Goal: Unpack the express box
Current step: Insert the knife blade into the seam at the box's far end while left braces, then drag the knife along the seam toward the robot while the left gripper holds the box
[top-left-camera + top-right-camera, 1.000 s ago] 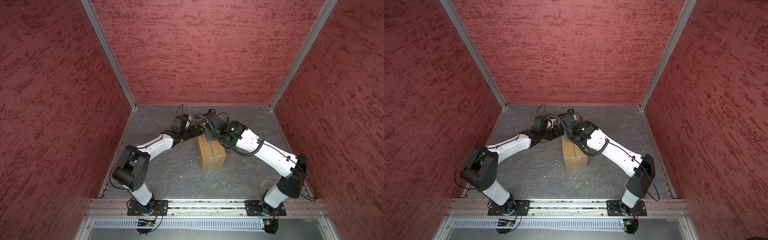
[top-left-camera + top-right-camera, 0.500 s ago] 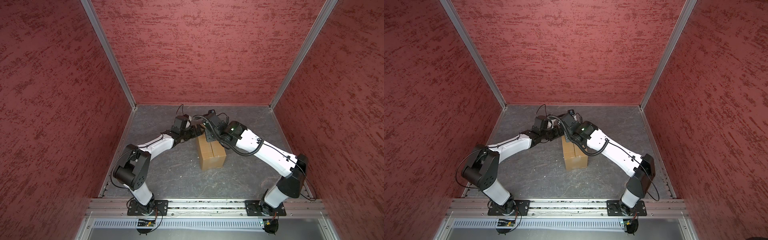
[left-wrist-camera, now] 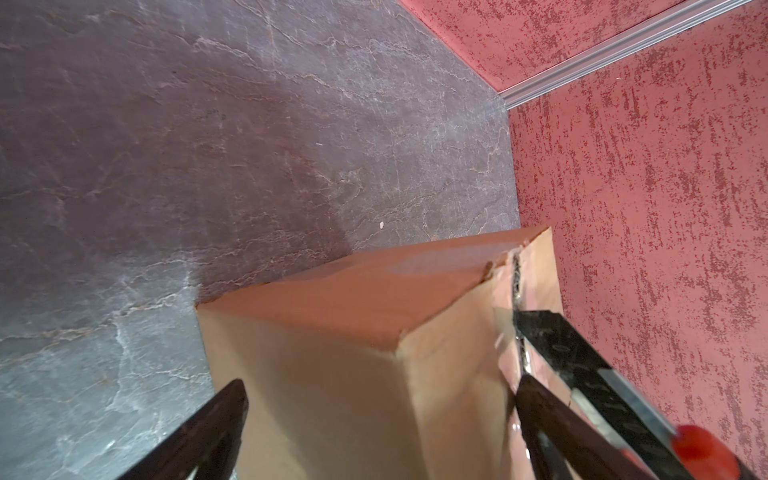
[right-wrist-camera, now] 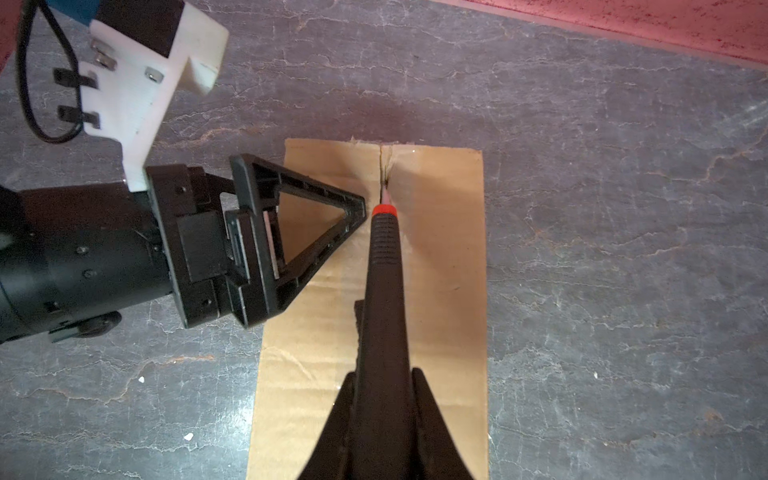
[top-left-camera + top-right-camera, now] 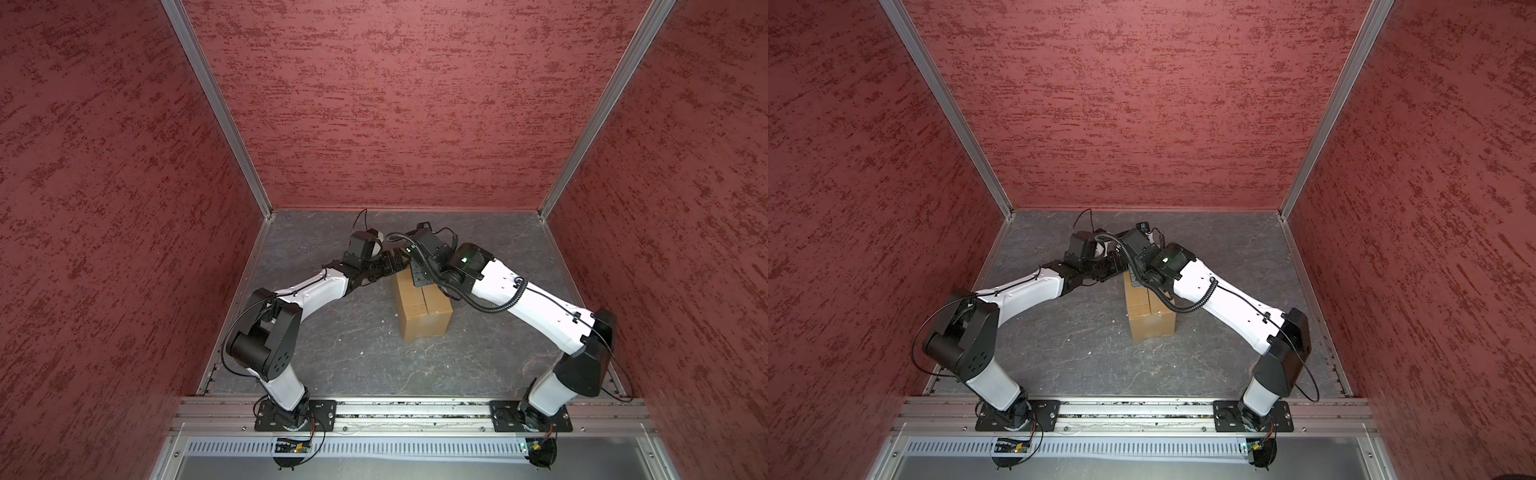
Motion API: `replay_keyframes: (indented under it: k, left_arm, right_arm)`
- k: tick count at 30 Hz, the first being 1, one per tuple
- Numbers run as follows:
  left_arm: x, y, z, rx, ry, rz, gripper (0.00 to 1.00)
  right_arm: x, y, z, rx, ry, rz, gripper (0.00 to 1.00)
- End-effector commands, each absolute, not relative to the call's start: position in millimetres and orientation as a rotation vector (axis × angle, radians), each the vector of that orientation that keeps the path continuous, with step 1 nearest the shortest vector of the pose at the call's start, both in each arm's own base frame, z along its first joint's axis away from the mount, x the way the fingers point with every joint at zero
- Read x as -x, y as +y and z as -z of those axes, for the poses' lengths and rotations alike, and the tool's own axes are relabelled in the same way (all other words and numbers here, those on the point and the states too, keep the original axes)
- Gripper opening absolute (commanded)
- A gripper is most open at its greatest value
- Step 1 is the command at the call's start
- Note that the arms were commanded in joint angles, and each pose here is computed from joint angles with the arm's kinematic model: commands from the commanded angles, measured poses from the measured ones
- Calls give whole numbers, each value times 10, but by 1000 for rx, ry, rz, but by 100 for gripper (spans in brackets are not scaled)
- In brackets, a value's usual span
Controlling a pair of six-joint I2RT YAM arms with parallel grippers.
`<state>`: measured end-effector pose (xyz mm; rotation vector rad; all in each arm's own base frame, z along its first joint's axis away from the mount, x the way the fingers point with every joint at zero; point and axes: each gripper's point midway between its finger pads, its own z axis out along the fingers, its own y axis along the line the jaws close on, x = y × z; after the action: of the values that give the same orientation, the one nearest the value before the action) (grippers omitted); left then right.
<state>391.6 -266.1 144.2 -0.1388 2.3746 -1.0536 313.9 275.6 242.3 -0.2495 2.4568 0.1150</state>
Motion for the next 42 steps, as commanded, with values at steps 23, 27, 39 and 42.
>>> replay_keyframes:
  k: [23, 27, 39, 42]
  left_arm:
    - [-3910, -2554, -1116, 230, 2461, 939, 100]
    - [-3911, -2548, -1095, 235, 2468, 929, 100]
    - [-3912, -2558, -1097, 247, 2477, 911, 100]
    - [-3903, -2556, -1089, 253, 2479, 909, 100]
  right_arm:
    - [-2725, 2663, -2378, 281, 2553, -91, 0]
    - [-2679, 2669, -2370, 281, 2558, -97, 0]
    - [-2532, 2698, -2369, 265, 2568, -160, 0]
    - [-2492, 2698, -2367, 262, 2572, -166, 0]
